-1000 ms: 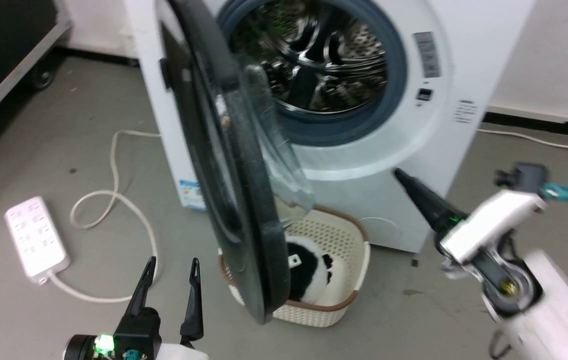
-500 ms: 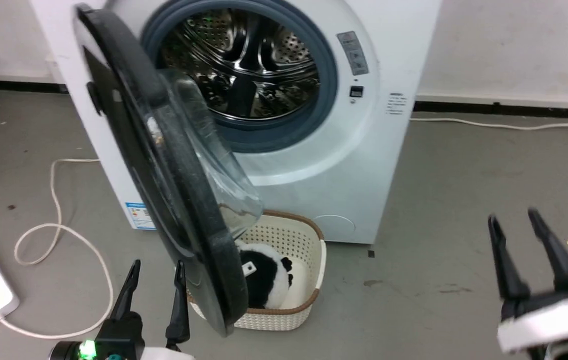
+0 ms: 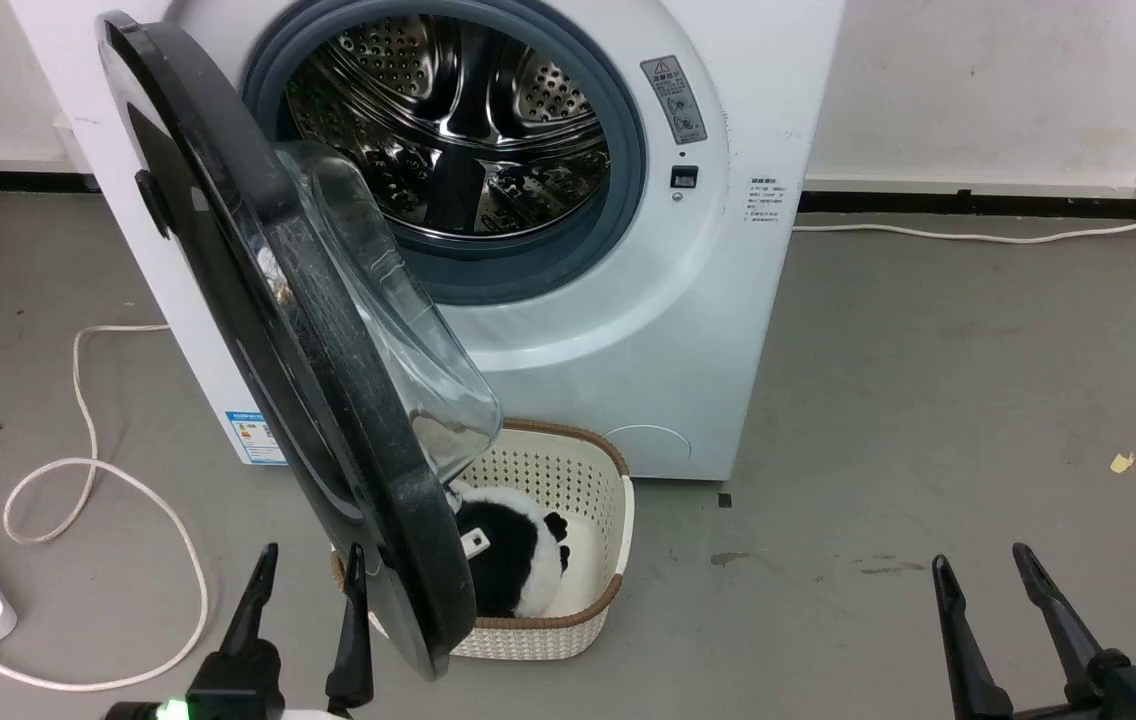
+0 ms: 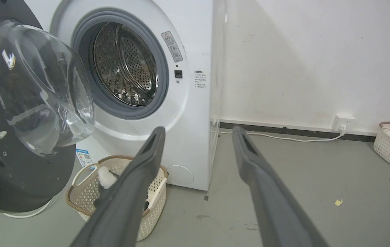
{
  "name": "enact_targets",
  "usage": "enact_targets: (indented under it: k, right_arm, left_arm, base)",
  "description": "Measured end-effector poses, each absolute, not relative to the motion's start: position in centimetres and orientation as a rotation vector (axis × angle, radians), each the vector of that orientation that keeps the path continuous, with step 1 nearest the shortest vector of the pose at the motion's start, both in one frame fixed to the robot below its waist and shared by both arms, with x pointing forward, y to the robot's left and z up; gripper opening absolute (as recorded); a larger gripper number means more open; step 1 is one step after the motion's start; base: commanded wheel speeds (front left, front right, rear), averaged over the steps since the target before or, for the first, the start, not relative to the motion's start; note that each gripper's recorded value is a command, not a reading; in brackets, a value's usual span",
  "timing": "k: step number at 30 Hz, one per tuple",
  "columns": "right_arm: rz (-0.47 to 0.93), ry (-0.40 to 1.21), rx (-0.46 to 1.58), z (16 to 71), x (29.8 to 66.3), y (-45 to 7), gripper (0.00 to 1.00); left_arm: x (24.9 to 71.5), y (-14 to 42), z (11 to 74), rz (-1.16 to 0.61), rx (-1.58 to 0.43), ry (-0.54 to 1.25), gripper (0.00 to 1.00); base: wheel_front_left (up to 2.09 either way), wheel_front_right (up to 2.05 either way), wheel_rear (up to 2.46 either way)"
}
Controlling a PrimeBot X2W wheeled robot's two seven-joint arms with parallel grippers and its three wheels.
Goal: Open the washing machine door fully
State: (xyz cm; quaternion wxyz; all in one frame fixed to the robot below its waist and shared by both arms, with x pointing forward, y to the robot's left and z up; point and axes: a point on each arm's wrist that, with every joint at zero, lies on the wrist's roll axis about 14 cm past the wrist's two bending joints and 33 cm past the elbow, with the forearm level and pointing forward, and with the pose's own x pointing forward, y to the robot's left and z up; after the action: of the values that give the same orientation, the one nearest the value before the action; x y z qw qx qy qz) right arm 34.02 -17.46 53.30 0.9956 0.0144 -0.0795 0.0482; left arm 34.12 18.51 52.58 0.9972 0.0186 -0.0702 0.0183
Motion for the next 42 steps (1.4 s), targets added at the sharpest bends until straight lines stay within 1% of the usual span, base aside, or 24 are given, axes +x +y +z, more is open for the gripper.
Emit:
enact_targets:
  k: [8,9,10,15,20,24,30,34,36,39,42]
  right_arm:
    - [0.099,-0.154,0.034,53.1,34.0,-17.3,1.0]
    - [0.099,-0.153,0.034,53.0,34.0,-17.3,1.0]
    - [0.1,-0.152,0.035,53.0,34.0,-17.2,1.0]
    - [0.103,-0.151,0.04,53.0,34.1,-17.1,1.0]
    - [0.107,-0.152,0.047,53.0,34.2,-17.0,1.0]
    - [0.111,-0.153,0.054,53.0,34.2,-16.8,1.0]
    - [0.117,-0.157,0.057,53.1,34.2,-16.6,1.0]
    - [0.118,-0.159,0.06,53.1,34.1,-16.5,1.0]
    - [0.118,-0.158,0.061,53.1,34.0,-16.5,1.0]
    - [0.113,-0.158,0.061,53.1,33.9,-16.6,1.0]
    - [0.108,-0.157,0.066,53.0,33.8,-16.8,1.0]
  left_arm:
    - [34.0,18.6,51.6,0.033,0.036,-0.112,1.0]
    - [34.0,18.6,51.6,0.034,0.036,-0.11,0.58]
    - [34.0,18.6,51.6,0.033,0.036,-0.109,0.0]
    - [34.0,18.6,51.8,0.031,0.032,-0.116,0.0]
    - [34.1,20.0,54.5,0.091,0.014,-0.2,0.0]
    - [34.4,22.0,59.1,0.161,0.0,-0.342,0.0]
    - [33.9,23.9,68.8,0.211,-0.01,-0.652,0.0]
    - [32.6,22.7,73.9,0.163,0.018,-0.822,0.0]
    - [32.1,21.7,75.5,0.131,0.018,-0.869,0.0]
    - [32.0,19.7,76.7,0.055,0.004,-0.889,0.0]
    - [32.5,16.8,76.3,-0.047,-0.021,-0.838,0.0]
  base:
    - [0.0,0.0,0.0]
    - [0.0,0.0,0.0]
    - [0.0,0.0,0.0]
    - [0.0,0.0,0.0]
    - [0.0,0.0,0.0]
    - [0.0,0.0,0.0]
    - [0.0,0.0,0.0]
    - [0.0,0.0,0.0]
    - [0.0,0.0,0.0]
    - [0.0,0.0,0.0]
    - [0.0,0.0,0.0]
